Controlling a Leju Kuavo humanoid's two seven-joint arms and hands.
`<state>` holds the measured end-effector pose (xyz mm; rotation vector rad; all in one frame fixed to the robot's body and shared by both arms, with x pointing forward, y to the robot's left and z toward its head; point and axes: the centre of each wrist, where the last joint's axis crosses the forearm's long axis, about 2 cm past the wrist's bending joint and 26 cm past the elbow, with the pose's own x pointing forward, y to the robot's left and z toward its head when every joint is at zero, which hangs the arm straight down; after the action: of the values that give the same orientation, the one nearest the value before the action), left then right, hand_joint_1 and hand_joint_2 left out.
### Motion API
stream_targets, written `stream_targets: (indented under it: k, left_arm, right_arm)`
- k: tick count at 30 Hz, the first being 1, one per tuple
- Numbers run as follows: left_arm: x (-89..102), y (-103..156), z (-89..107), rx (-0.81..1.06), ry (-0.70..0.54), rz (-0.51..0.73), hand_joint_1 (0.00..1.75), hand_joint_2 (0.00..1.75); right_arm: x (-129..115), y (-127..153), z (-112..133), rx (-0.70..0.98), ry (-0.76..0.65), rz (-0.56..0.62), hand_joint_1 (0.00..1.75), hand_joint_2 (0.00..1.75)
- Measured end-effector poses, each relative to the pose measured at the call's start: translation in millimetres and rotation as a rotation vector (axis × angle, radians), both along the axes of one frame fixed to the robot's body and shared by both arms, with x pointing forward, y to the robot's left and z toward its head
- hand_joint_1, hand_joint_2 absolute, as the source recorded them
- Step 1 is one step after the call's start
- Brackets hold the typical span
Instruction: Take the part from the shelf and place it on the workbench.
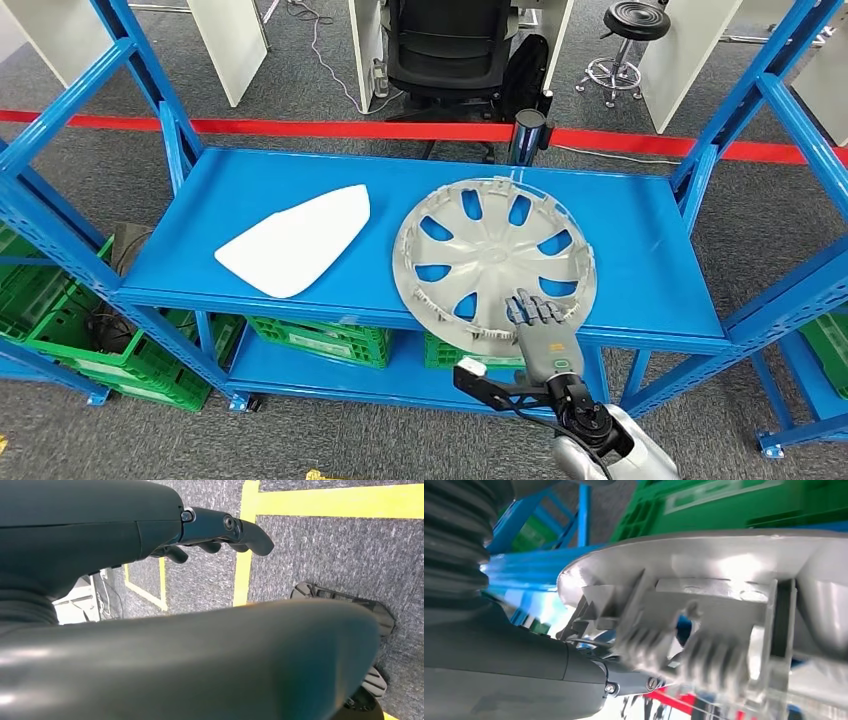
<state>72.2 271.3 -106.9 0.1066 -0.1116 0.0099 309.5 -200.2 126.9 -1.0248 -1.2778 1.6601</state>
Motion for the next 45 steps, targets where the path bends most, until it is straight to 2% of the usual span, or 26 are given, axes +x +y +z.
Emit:
stream_targets:
  k: [8, 9, 13, 26, 42, 45]
  left_arm:
    - [-0.1, -1, 0.0, 0.002, -0.001, 0.009, 0.0, 0.0]
    - [-0.1, -1, 0.0, 0.002, -0.001, 0.009, 0.0, 0.0]
    - [-0.1, -1, 0.0, 0.002, -0.001, 0.009, 0.0, 0.0]
    - [-0.1, -2, 0.1, 0.003, 0.0, 0.01, 0.0, 0.0]
    - [-0.4, -3, 0.1, 0.005, -0.003, 0.012, 0.0, 0.0]
    - [-0.5, -3, 0.1, 0.005, -0.002, 0.017, 0.0, 0.0]
  right_arm:
    - [4, -12, -6, -0.082, -0.024, -0.017, 0.0, 1.75]
    - [4, -13, -7, -0.085, -0.024, -0.018, 0.04, 1.75]
    - [5, -15, -8, -0.094, -0.021, -0.024, 1.75, 1.75]
    - [12, -20, -7, -0.147, -0.066, -0.021, 1.75, 1.75]
    - [5, -32, -13, -0.128, -0.266, -0.031, 1.75, 1.75]
    - [3, -30, -4, -0.08, -0.324, -0.027, 1.75, 1.75]
